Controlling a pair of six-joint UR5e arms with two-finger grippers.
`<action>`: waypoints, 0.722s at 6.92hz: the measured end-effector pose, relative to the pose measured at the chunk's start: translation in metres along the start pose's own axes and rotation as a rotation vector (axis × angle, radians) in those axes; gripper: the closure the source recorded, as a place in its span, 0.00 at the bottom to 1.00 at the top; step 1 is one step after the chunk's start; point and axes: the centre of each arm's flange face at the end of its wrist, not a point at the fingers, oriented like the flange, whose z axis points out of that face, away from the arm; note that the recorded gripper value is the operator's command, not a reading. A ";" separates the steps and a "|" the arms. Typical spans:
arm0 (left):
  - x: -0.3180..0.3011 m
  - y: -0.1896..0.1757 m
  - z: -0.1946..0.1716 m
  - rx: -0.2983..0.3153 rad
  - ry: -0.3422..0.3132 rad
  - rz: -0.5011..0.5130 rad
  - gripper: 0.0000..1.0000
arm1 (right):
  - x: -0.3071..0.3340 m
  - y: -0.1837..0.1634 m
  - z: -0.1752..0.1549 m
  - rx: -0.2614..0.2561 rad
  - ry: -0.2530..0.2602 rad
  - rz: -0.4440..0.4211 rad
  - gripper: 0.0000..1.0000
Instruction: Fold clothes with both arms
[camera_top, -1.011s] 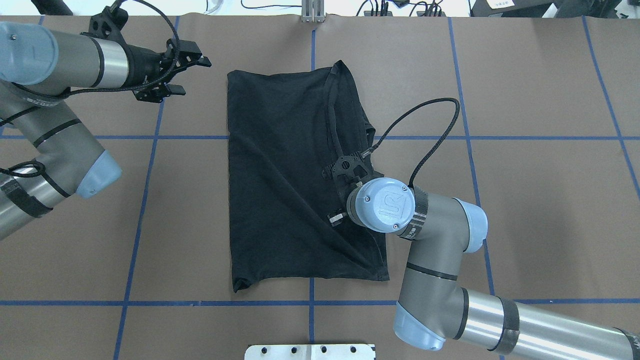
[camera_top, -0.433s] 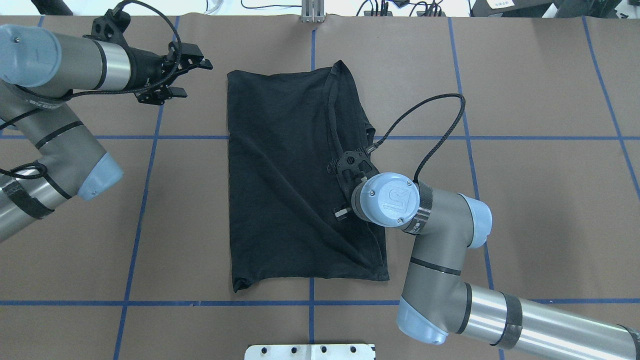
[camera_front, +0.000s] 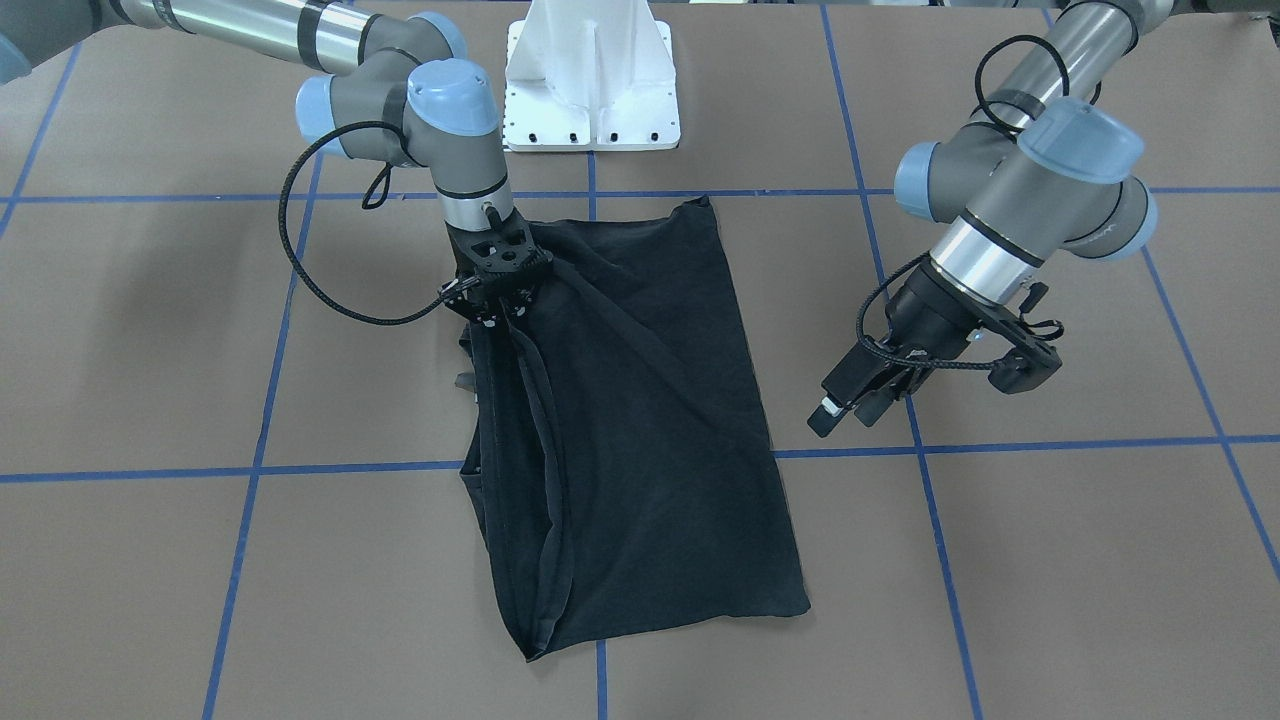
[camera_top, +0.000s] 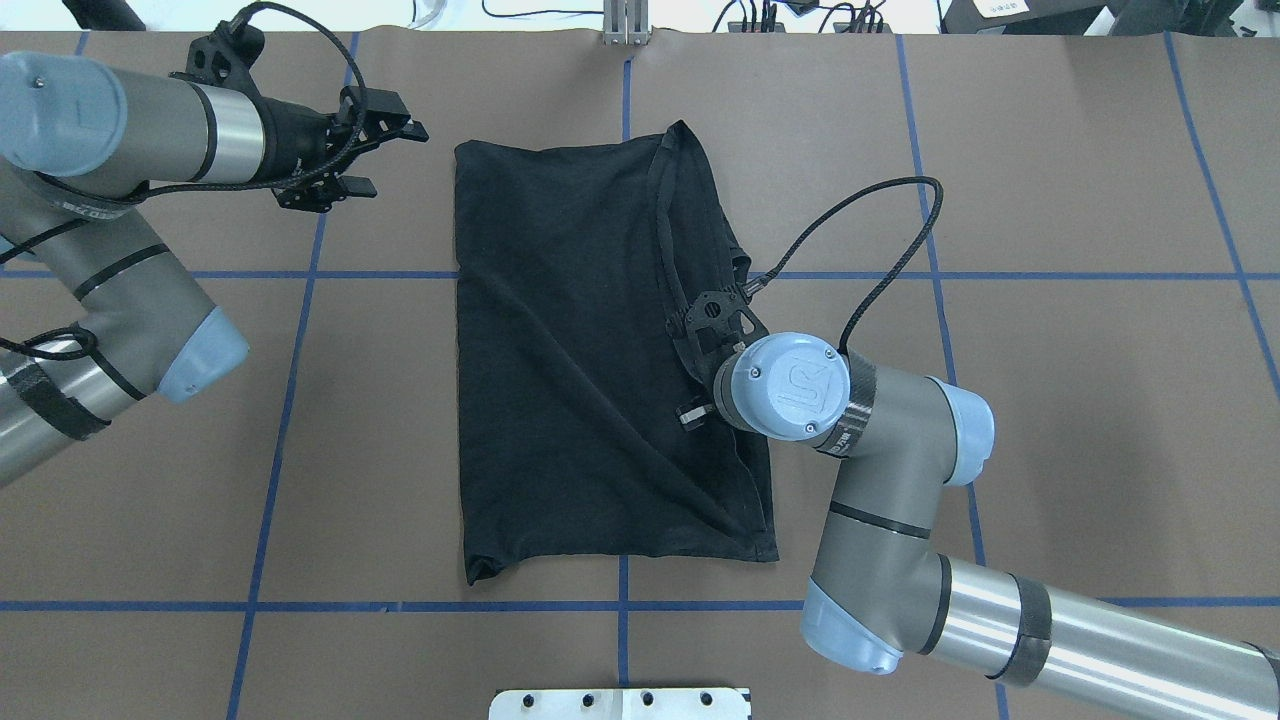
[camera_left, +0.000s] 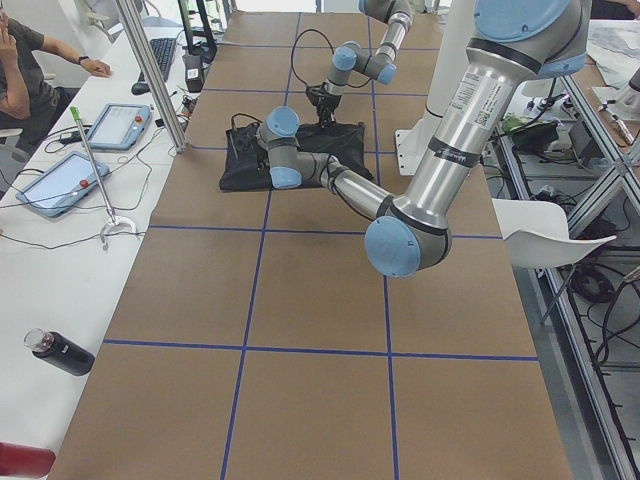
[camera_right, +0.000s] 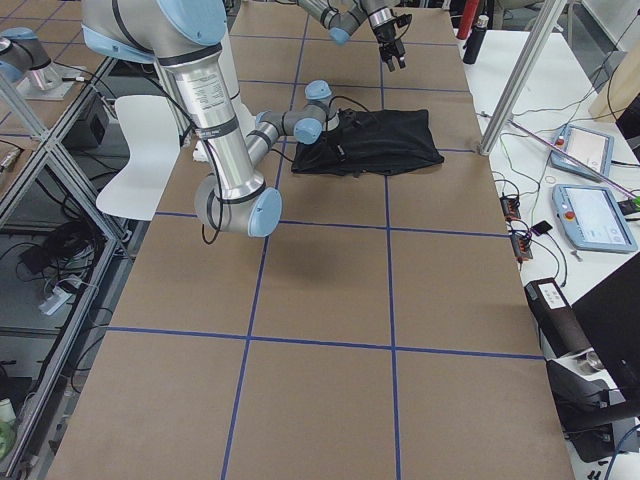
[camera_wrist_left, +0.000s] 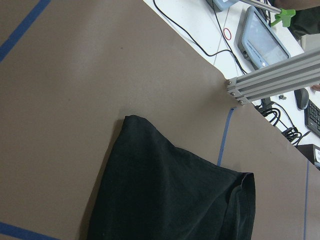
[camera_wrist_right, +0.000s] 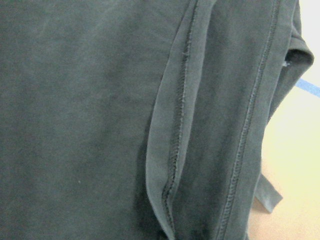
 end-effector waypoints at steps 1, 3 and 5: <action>0.000 0.000 0.000 -0.001 0.001 0.000 0.00 | 0.007 -0.003 0.000 0.000 0.005 0.001 0.59; 0.001 0.001 -0.001 -0.001 0.003 0.001 0.00 | 0.024 -0.005 0.002 -0.006 0.018 0.000 0.63; 0.002 0.002 -0.001 -0.002 0.005 0.002 0.00 | 0.040 -0.006 0.003 -0.014 0.024 0.000 0.43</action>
